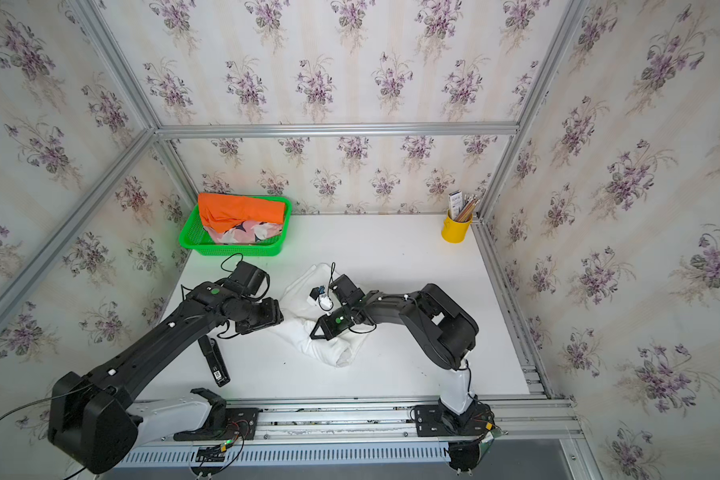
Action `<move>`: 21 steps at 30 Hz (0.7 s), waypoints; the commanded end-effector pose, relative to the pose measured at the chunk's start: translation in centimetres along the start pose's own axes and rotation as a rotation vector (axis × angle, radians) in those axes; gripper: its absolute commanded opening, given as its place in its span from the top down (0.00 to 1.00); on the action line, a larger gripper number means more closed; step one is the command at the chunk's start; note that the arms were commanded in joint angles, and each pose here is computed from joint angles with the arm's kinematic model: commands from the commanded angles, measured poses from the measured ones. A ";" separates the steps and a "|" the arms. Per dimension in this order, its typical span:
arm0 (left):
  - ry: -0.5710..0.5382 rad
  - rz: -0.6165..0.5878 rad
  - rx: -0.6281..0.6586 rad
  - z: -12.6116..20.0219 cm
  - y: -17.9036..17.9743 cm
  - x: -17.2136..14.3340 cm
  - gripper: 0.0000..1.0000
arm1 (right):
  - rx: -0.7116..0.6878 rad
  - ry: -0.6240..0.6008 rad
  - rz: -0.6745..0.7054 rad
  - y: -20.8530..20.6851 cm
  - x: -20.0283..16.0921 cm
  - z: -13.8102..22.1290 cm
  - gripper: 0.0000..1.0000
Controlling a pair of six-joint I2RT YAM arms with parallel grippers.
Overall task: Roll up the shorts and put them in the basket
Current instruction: Roll the shorts at the center of the board.
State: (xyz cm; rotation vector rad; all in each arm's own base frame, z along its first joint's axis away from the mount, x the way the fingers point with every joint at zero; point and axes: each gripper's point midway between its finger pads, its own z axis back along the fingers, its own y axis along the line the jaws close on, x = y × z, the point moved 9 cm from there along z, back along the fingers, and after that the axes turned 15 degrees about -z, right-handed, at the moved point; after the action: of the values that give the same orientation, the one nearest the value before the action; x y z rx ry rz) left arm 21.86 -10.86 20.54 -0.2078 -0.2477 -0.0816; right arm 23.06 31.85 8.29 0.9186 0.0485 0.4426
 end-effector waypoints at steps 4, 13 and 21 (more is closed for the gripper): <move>0.070 -0.121 -0.020 -2.9 -3.0 2.6 0.39 | -0.112 0.057 -0.132 -3.1 -1.6 -0.9 0.93; 0.267 -0.188 0.110 -11.2 -2.5 4.0 0.61 | -0.207 0.005 -0.113 -0.6 -2.3 2.7 0.55; 0.328 -0.180 0.139 -13.3 -1.4 2.7 0.62 | -0.454 -0.058 -0.132 1.8 -3.7 8.2 0.48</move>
State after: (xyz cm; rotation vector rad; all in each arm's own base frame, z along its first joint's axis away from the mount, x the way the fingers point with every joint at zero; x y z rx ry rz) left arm 27.82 -16.31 10.07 -0.1202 0.0308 -0.2608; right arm 21.52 27.02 13.37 0.6397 -0.0485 0.3250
